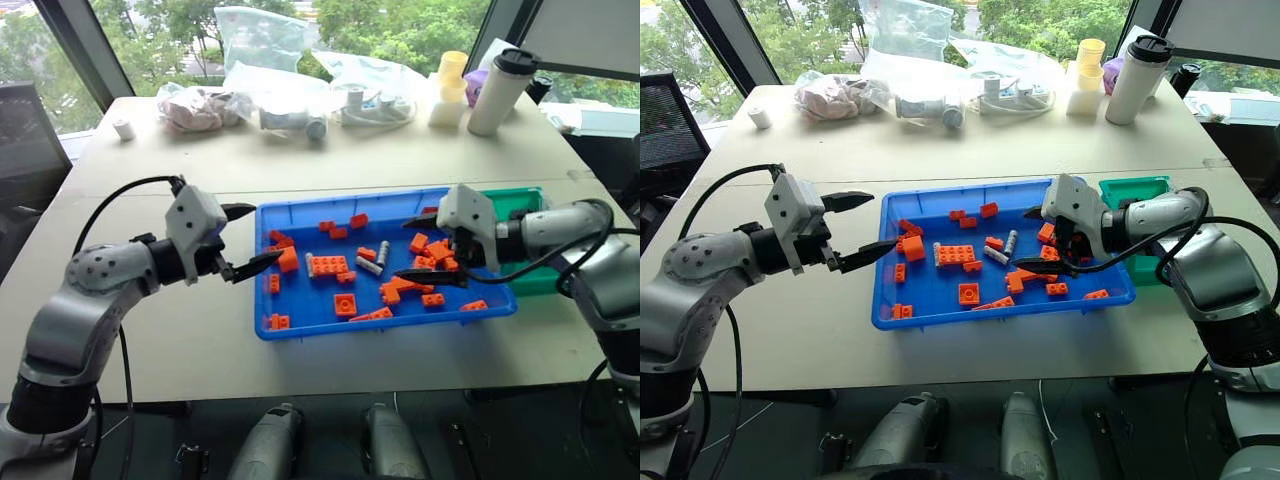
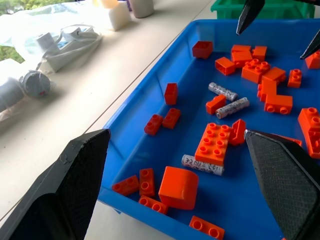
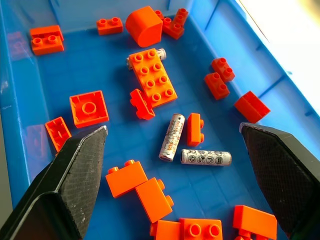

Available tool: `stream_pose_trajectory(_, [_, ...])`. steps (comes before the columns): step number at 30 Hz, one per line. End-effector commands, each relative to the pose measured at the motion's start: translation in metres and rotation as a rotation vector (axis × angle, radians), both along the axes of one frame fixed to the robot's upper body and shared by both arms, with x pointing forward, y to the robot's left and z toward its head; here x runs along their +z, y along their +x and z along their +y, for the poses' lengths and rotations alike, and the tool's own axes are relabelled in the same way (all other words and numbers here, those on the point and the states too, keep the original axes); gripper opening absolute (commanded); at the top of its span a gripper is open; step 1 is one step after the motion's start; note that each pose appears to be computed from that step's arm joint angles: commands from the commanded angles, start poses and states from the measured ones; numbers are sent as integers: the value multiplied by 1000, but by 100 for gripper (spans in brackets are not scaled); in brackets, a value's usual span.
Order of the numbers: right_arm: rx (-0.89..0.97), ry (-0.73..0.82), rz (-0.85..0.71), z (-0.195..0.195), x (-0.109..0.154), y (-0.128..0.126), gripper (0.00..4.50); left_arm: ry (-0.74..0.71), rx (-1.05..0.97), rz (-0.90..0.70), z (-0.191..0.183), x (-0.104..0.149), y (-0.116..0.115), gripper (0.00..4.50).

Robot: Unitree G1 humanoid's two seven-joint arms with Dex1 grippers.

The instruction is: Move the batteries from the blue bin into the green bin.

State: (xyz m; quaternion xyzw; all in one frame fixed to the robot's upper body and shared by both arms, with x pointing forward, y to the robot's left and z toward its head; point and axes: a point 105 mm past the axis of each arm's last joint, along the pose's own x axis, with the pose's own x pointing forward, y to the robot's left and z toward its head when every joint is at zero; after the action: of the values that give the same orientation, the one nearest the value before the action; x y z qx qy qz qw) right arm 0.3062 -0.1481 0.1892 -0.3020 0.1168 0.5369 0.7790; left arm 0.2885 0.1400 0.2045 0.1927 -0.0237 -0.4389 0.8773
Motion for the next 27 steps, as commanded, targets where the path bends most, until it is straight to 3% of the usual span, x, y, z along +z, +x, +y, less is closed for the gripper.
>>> stream_pose_trajectory(1, [29,-2,-51,6,11,4,439,-3,0,-41,1,10,-4,450])
stream_pose_trajectory(14, [147,24,-13,61,-5,19,439,-12,35,-47,4,11,-3,450])
stream_pose_trajectory(27, [151,-39,79,102,-54,49,439,-8,69,-39,5,5,-9,450])
